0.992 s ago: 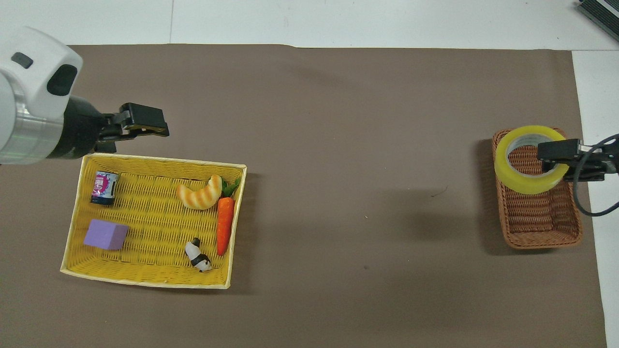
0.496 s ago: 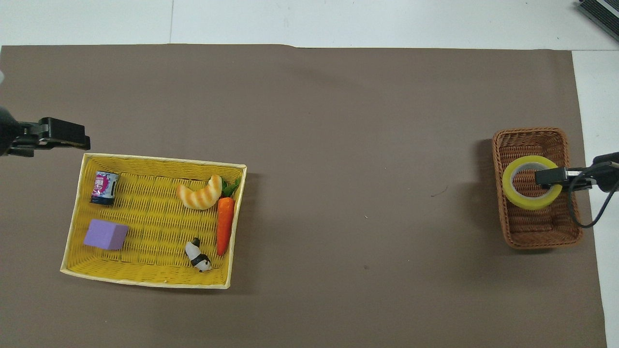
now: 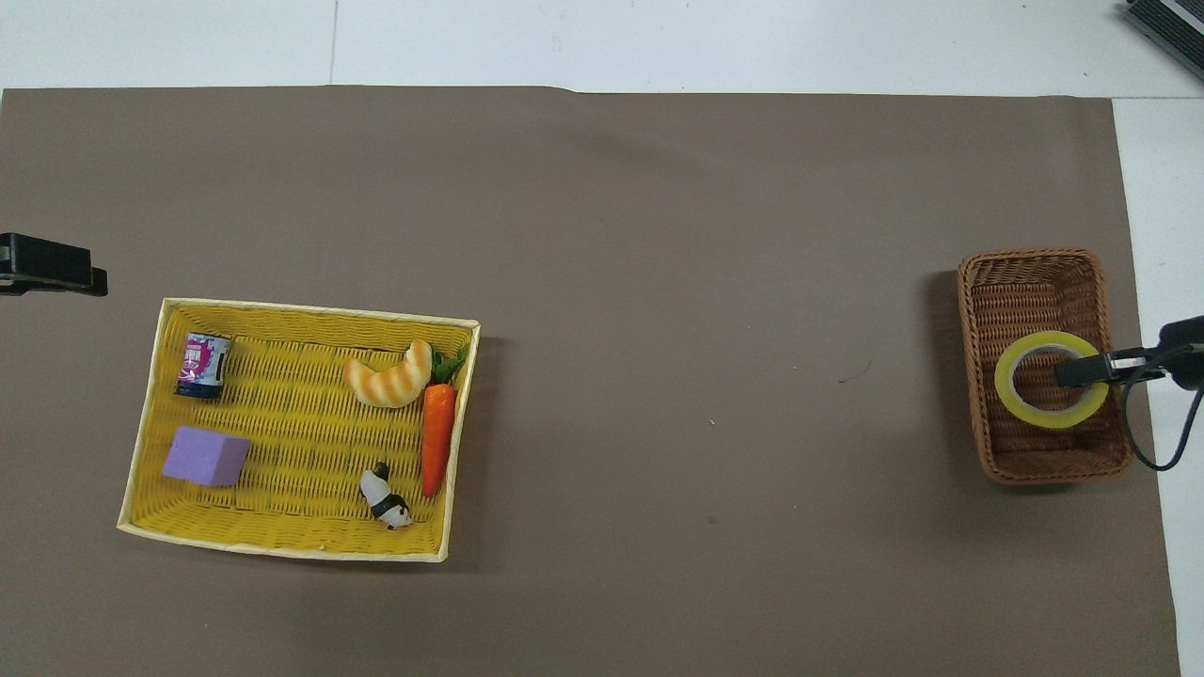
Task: Move tape to another basket
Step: 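Open the right gripper and release the tape in the basket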
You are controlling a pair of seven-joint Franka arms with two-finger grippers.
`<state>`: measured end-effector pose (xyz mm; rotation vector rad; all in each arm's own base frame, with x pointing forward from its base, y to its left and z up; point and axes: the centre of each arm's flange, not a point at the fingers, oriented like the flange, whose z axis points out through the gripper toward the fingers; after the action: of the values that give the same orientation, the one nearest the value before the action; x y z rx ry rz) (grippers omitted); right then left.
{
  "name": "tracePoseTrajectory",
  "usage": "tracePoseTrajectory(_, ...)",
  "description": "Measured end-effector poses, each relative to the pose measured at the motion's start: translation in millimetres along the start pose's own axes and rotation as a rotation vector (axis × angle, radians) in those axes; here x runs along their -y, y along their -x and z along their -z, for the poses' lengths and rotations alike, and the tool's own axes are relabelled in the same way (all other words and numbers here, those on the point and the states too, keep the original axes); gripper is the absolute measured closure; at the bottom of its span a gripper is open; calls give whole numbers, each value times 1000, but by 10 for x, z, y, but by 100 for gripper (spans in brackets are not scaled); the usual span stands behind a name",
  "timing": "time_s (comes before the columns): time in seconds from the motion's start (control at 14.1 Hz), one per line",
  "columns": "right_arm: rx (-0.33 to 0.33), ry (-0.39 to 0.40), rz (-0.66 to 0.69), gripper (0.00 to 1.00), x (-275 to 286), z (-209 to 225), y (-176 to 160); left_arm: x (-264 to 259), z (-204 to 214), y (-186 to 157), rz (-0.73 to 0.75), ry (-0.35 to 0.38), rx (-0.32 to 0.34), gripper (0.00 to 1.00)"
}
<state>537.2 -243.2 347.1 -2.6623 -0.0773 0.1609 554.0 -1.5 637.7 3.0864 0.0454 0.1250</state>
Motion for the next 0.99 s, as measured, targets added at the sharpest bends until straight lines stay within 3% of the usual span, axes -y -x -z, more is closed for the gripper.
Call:
tracePoseTrajectory(0.57, 9, 43, 38, 96, -131, -129, -63, 53, -13, 16, -4, -5, 15, 0)
tracePoseTrajectory(0.78, 1, 49, 44, 66, -109, -88, -92, 84, -45, 110, -8, -13, 84, 0)
tracePoseTrajectory(0.99, -23, 75, 83, 32, 52, 68, -237, 97, -16, 149, -25, -30, 95, 0)
